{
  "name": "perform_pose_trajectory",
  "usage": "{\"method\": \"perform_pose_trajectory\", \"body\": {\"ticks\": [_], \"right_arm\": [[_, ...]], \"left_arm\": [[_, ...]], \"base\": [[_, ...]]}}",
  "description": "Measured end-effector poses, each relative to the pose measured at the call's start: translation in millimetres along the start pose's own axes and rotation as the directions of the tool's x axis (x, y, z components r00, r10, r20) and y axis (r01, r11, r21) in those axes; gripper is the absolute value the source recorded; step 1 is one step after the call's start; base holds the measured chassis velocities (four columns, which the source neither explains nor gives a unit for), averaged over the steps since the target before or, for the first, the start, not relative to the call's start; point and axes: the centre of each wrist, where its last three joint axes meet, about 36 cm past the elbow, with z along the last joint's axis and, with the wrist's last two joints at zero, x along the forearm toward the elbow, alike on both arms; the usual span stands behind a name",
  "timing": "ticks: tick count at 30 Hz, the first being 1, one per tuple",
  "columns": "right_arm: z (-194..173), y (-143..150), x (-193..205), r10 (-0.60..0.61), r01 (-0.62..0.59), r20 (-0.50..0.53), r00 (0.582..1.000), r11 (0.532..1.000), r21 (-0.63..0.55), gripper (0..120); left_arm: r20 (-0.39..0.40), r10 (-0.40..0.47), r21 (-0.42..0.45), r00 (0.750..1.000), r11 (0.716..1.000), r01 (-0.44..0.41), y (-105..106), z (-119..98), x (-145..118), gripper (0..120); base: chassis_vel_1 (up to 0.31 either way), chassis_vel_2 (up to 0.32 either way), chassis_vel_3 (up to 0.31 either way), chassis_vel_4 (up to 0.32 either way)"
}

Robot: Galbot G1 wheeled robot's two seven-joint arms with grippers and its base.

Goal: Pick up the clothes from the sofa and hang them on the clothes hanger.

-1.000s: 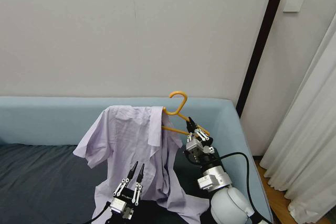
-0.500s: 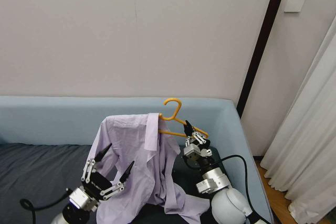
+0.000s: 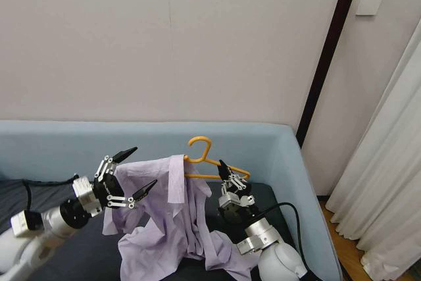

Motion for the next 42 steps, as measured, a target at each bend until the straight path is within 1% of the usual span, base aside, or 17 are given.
{"method": "perform_pose_trajectory", "body": {"ticks": [1, 3, 4, 6, 7, 10, 12, 15, 22, 24, 25, 28, 29, 30, 34, 37, 42], "right_arm": [[-2, 2, -2, -0.004, 0.005, 0.007, 1.000, 1.000, -0.005, 4], [-3, 3, -3, -0.007, 0.007, 0.010, 1.000, 1.000, -0.008, 4], [-6, 6, -6, -0.012, 0.012, 0.019, 1.000, 1.000, -0.016, 4], [-9, 8, -9, -0.011, 0.011, 0.025, 1.000, 1.000, -0.022, 4], [-9, 8, -9, -0.011, 0.011, 0.025, 1.000, 1.000, -0.022, 4], [-12, 14, -15, -0.012, 0.013, 0.032, 0.999, 0.999, -0.034, 4], [-14, 15, -16, -0.014, 0.015, 0.035, 0.999, 0.999, -0.035, 4], [-15, 16, -16, -0.014, 0.015, 0.037, 0.999, 0.999, -0.034, 4], [-19, 16, -18, -0.007, 0.008, 0.049, 0.999, 1.000, -0.026, 4], [-23, 18, -18, -0.002, 0.002, 0.083, 0.997, 1.000, 0.002, 4], [-23, 18, -18, -0.002, 0.002, 0.083, 0.997, 1.000, 0.002, 4], [-25, 19, -18, 0.001, -0.001, 0.086, 0.996, 1.000, -0.004, 4], [-27, 19, -18, 0.005, -0.005, 0.090, 0.996, 1.000, -0.008, 4], [-27, 19, -18, 0.005, -0.005, 0.090, 0.996, 1.000, -0.008, 4], [-24, 18, -15, 0.016, -0.013, 0.108, 0.994, 0.999, -0.034, 4], [-24, 17, -14, 0.025, -0.019, 0.113, 0.993, 0.999, -0.049, 4], [-27, 15, -14, 0.035, -0.026, 0.124, 0.992, 0.997, -0.079, 4]], "left_arm": [[-0.029, 0.026, 0.002, 0.999, 1.000, -0.026, 11, -4, 5, 100], [-0.049, 0.043, 0.006, 0.998, 0.999, -0.042, 18, -6, 8, 100], [-0.098, 0.082, 0.025, 0.992, 0.996, -0.080, 35, -13, 16, 100], [-0.136, 0.103, 0.050, 0.985, 0.994, -0.097, 50, -19, 21, 100], [-0.136, 0.103, 0.050, 0.985, 0.994, -0.097, 50, -19, 21, 100], [-0.202, 0.128, 0.085, 0.971, 0.990, -0.113, 69, -30, 27, 99], [-0.235, 0.134, 0.091, 0.963, 0.989, -0.115, 74, -31, 30, 98], [-0.279, 0.154, 0.104, 0.948, 0.986, -0.130, 76, -31, 31, 95], [-0.334, 0.202, 0.133, 0.920, 0.977, -0.167, 75, -23, 35, 75], [-0.336, 0.216, 0.145, 0.917, 0.974, -0.176, 76, -14, 33, 52], [-0.336, 0.216, 0.145, 0.917, 0.974, -0.176, 76, -14, 33, 52], [-0.333, 0.225, 0.159, 0.916, 0.970, -0.181, 74, -7, 33, 41], [-0.331, 0.236, 0.167, 0.913, 0.968, -0.190, 73, -3, 32, 34], [-0.331, 0.236, 0.167, 0.913, 0.968, -0.190, 73, -3, 32, 34], [-0.325, 0.251, 0.176, 0.912, 0.963, -0.203, 75, 11, 28, 15], [-0.318, 0.253, 0.178, 0.914, 0.962, -0.204, 75, 16, 25, 7], [-0.309, 0.243, 0.180, 0.919, 0.964, -0.194, 75, 22, 23, 7]], "base": [[0.000, 0.000, 0.000, 0.000], [0.000, 0.000, 0.000, 0.000], [0.000, 0.000, 0.000, 0.000], [0.000, 0.000, 0.000, 0.000], [0.000, 0.000, 0.000, 0.000], [0.000, 0.000, 0.000, 0.000], [0.000, 0.000, 0.000, 0.000], [0.000, 0.000, 0.000, 0.000], [0.000, 0.000, 0.000, 0.000], [0.000, 0.000, 0.000, 0.000], [0.000, 0.000, 0.000, 0.000], [0.000, 0.000, 0.000, 0.000], [0.000, 0.000, 0.000, 0.000], [0.000, 0.000, 0.000, 0.000], [0.000, 0.000, 0.000, 0.000], [0.000, 0.000, 0.000, 0.000], [0.000, 0.000, 0.000, 0.000]]}}
